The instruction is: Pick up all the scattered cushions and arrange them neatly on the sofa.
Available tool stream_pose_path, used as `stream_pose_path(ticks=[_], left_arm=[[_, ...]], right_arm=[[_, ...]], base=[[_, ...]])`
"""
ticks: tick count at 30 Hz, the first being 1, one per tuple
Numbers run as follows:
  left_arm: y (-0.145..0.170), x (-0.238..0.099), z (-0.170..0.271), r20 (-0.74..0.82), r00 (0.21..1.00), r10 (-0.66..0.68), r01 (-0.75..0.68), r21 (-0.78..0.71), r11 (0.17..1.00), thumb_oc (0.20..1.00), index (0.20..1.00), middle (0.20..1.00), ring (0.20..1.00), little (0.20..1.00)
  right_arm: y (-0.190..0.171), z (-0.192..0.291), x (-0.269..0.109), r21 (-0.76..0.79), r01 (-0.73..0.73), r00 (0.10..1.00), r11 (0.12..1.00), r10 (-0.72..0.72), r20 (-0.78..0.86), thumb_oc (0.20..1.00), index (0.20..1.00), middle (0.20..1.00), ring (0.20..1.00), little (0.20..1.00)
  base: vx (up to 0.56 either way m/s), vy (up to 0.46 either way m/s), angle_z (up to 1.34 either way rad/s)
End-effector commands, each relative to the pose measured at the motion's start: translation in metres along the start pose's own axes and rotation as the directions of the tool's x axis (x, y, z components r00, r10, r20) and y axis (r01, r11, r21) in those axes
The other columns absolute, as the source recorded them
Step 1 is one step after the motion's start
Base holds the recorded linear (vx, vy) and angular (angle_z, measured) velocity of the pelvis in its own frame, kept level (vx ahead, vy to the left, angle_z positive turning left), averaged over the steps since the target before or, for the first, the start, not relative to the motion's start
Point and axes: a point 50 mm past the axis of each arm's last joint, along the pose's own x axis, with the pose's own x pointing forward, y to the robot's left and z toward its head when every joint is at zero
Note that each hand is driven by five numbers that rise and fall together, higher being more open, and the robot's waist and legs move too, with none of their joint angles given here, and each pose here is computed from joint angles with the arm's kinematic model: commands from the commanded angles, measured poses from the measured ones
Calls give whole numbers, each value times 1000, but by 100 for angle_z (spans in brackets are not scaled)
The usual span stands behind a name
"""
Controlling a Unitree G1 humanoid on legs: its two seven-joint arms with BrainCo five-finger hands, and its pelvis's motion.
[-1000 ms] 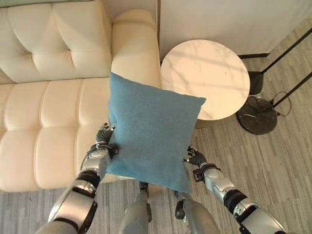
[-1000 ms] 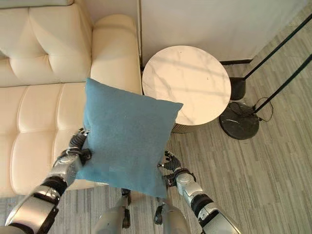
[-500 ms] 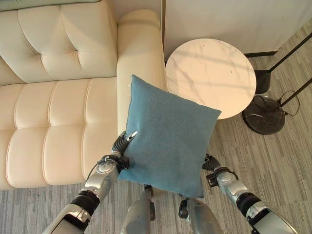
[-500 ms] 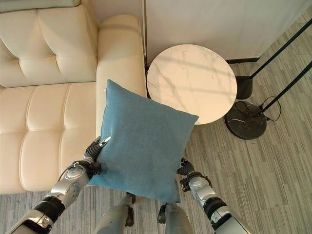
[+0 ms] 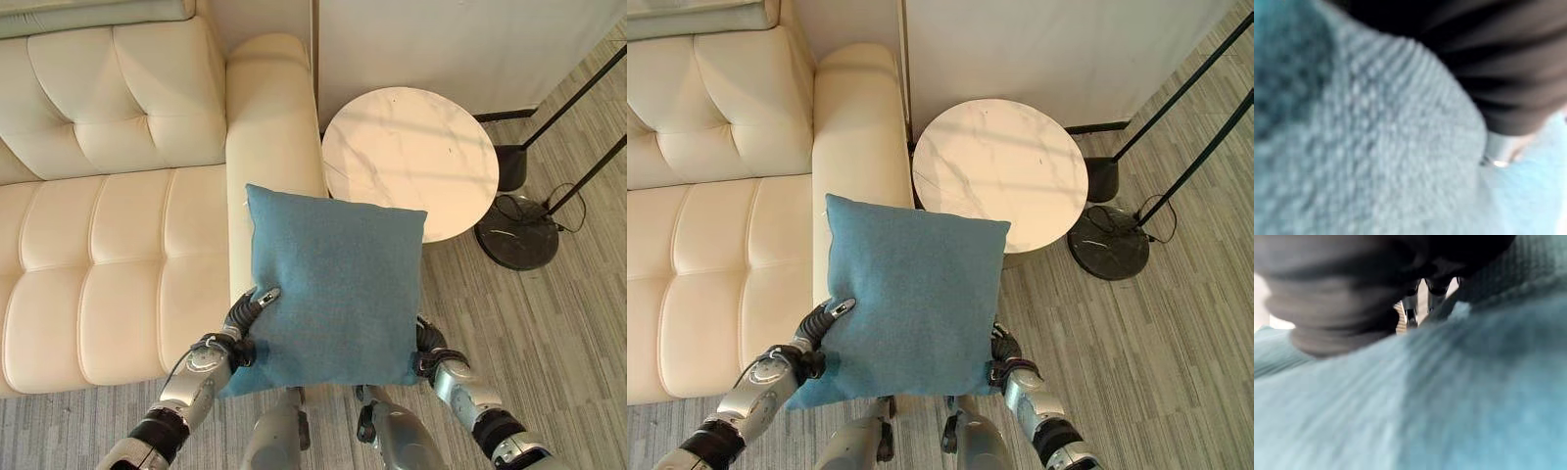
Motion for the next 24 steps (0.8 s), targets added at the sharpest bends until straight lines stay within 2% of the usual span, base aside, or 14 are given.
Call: stream_pose_path(ticks=[1,5,8,11,17,18,24], left_arm=[[-87,-4,-43,-132,938,-321,310,-98,946,200,200,200,200,200],[-104,-4,-46,-121,933,-339,313,-193,930,200,200,200,200,200],[-107,-5,-33,-52,943,-329,307,-247,919,200,200,200,200,200],[-99,-11,0,92,944,-316,328,-191,925,200,200,200,200,200],[-70,-35,43,301,921,-249,285,-83,955,200,200,200,200,200],[-62,-42,59,377,901,-214,255,-62,965,200,200,200,200,200],[-52,-59,82,503,851,-150,204,-54,977,200,200,200,200,200]], right_arm=[[89,-12,-3,89,-334,941,938,337,-17,200,200,200,200,200],[95,-20,-6,106,-349,935,931,354,-35,200,200,200,200,200],[99,-4,-8,109,-374,927,921,372,40,200,200,200,200,200],[101,24,-19,59,-429,892,901,413,185,200,200,200,200,200],[84,73,-61,-100,-483,760,870,473,445,200,200,200,200,200],[81,83,-73,-136,-481,722,866,479,500,200,200,200,200,200],[78,94,-99,-182,-515,639,838,516,570,200,200,200,200,200]], base=[[0,0,0],[-22,21,4],[-35,31,6],[-25,52,3],[-61,82,-4],[-122,54,-20],[-102,-25,-17]])
